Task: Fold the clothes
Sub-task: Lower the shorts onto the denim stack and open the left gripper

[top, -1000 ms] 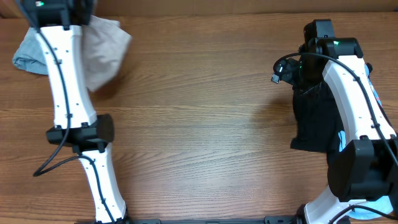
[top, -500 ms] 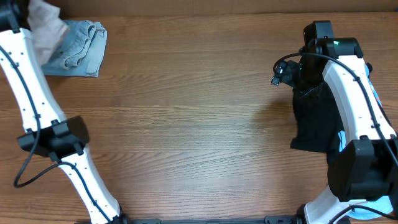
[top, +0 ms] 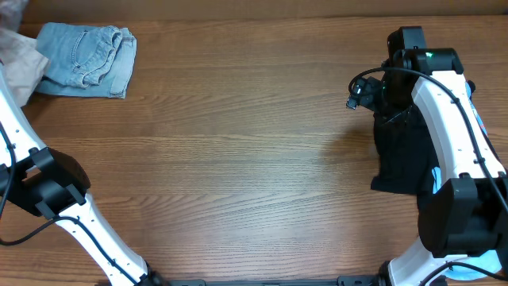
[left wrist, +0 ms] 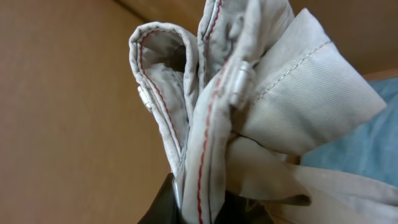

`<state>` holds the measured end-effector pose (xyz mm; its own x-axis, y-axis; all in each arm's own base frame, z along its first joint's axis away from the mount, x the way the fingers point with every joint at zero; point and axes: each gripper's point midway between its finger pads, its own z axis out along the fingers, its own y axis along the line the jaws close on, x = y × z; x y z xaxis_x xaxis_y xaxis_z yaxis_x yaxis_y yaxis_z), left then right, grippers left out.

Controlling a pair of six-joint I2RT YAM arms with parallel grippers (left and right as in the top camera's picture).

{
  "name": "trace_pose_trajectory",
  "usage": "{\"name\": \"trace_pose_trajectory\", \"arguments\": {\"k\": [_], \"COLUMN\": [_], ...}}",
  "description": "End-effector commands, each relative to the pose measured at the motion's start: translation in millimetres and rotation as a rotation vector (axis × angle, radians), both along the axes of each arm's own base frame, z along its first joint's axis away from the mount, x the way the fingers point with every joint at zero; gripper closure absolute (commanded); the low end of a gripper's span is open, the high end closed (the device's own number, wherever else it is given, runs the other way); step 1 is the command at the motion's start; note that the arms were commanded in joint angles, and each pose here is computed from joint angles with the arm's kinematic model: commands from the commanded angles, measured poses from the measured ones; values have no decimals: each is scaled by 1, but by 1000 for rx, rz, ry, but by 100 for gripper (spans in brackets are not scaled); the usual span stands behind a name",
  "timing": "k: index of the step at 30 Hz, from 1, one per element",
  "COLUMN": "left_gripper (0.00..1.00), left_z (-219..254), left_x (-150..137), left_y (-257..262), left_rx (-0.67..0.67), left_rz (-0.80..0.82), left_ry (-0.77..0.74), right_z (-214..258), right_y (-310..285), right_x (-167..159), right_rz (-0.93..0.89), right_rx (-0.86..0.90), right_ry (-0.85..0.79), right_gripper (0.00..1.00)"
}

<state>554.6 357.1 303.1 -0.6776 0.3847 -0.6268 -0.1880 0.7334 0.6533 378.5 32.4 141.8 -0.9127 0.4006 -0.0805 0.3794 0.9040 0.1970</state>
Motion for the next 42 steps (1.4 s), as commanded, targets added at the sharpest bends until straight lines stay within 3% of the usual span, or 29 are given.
{"name": "trace_pose_trajectory", "arguments": {"k": [1,11,18,20,21,22,23,27,33,42], "left_gripper": [96,96,94,70,45,11,0,0,0,0], "left_z": [30,-50,-130,-146,-154,-158,-163,-161,-132,-11], "left_x": [18,63,99,108,112,114,116,121,108,64], "left_y": [-33,-83,-159,-192,-214,-232,-250,-293,-309,-232], "left_rx": [-15,-132,-242,-316,-378,-422,-467,-612,-721,-648], "left_rz": [-103,-170,-273,-335,-369,-392,-411,-356,-282,-165], "left_ry": [-95,-1,115,122,122,124,128,91,77,-110], "right_z": [8,7,8,8,8,8,8,8,9,10], "right_y": [1,3,3,3,3,3,3,3,3,2], "right_x": [0,-6,-6,-4,-3,-3,-2,-1,2,6], "right_rz": [-8,-2,-3,-3,-2,-3,-3,-2,0,5], "right_rx": [8,10,10,10,10,10,11,10,10,6], "right_ry": [-22,2,0,-6,-10,-12,-15,-21,-31,-48], "right_gripper": [11,11,11,11,11,11,10,11,11,10]}}
